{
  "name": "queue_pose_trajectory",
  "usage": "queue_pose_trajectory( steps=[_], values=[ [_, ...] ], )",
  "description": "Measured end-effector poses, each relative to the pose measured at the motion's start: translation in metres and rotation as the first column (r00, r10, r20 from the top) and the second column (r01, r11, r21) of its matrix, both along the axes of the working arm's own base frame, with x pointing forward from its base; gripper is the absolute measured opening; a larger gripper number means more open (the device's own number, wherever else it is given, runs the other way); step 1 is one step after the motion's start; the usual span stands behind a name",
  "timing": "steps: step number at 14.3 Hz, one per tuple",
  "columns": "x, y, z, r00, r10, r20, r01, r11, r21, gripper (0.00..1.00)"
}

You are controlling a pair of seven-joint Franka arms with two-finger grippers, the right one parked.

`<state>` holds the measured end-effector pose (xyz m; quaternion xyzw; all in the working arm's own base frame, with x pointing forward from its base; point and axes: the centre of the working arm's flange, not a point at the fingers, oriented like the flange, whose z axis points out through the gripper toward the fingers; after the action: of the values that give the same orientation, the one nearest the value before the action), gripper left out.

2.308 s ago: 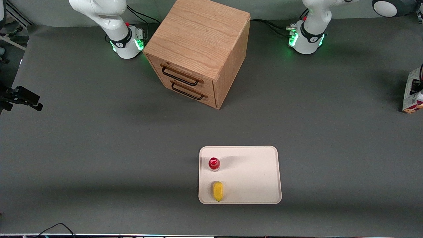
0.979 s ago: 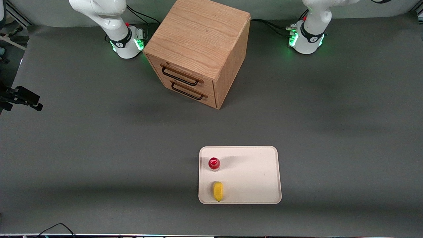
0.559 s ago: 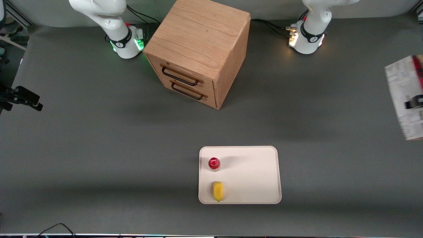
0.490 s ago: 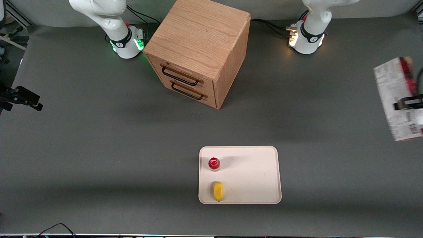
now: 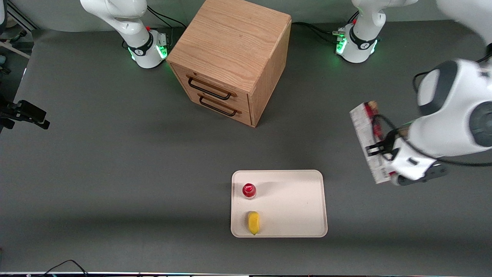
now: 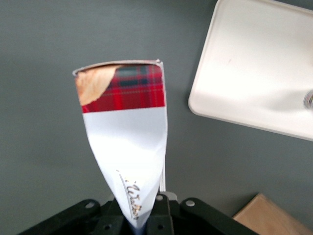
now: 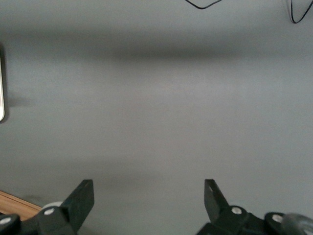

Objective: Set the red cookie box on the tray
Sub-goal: 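Lower the cookie box onto the white tray beside the apple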

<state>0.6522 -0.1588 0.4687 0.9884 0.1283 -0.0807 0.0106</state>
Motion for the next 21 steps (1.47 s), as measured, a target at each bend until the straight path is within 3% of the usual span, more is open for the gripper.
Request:
queue_pose_trajectory(
  steps=[5, 13, 21],
  values=[
    [0.012, -0.069, -0.119, 0.998, 0.038, 0.05, -0.04, 0.999, 0.037, 0.1],
    [0.036, -0.11, -0.22, 0.985, 0.062, 0.159, -0.05, 0.996, -0.077, 0.1],
    [0.068, -0.101, -0.226, 0.975, 0.036, 0.218, -0.015, 0.995, -0.1, 0.1]
  ],
)
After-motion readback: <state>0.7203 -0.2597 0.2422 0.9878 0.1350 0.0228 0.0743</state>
